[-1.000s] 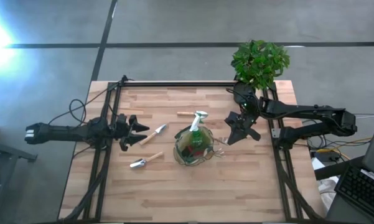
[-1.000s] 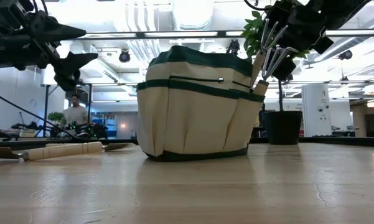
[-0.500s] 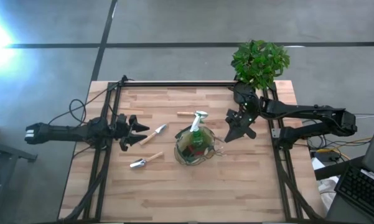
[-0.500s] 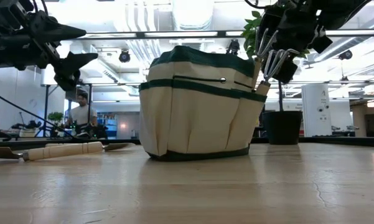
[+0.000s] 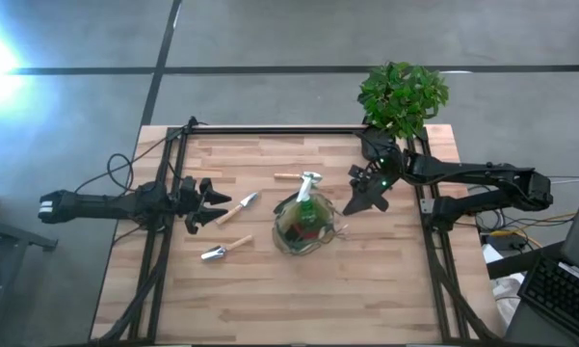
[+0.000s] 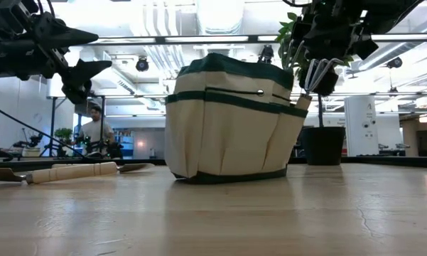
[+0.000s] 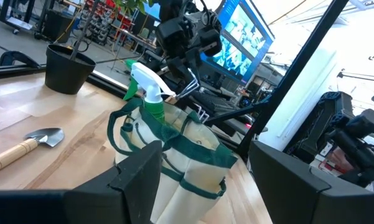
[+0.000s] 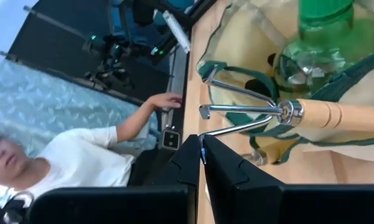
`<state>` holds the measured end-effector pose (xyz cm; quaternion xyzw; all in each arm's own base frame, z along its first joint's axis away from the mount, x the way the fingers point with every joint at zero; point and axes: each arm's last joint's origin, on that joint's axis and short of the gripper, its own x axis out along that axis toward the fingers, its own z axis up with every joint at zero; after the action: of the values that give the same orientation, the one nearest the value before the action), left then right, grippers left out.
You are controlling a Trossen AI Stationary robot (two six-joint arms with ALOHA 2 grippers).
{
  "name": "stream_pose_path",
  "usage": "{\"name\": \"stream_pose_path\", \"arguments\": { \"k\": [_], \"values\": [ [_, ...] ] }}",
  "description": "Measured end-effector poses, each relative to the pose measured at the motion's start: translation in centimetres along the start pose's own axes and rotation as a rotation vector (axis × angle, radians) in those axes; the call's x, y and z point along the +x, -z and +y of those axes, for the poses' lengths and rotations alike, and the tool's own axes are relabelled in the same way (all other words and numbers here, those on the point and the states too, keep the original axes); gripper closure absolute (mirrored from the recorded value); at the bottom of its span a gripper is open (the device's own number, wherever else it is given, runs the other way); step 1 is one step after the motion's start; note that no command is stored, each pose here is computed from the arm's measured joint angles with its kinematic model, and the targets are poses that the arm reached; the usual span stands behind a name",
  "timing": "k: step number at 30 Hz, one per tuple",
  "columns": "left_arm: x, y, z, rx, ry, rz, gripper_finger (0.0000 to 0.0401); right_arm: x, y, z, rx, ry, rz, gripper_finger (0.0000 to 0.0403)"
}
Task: Pick & Place Garden tools in Gardening bag
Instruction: Put the brown hand rake into the green gardening bag
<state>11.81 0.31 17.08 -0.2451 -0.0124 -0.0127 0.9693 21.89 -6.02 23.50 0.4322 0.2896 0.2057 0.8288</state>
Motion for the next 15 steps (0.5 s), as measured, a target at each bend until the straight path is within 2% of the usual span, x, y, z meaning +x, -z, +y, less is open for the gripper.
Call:
{"name": "stream_pose_path", "arguments": {
  "k": [15],
  "values": [
    [0.0,0.0,0.0,0.0,0.0,0.0,0.0156,0.1,0.04,-0.2,-0.019,-0.011,-0.026,0.0395]
  ]
}}
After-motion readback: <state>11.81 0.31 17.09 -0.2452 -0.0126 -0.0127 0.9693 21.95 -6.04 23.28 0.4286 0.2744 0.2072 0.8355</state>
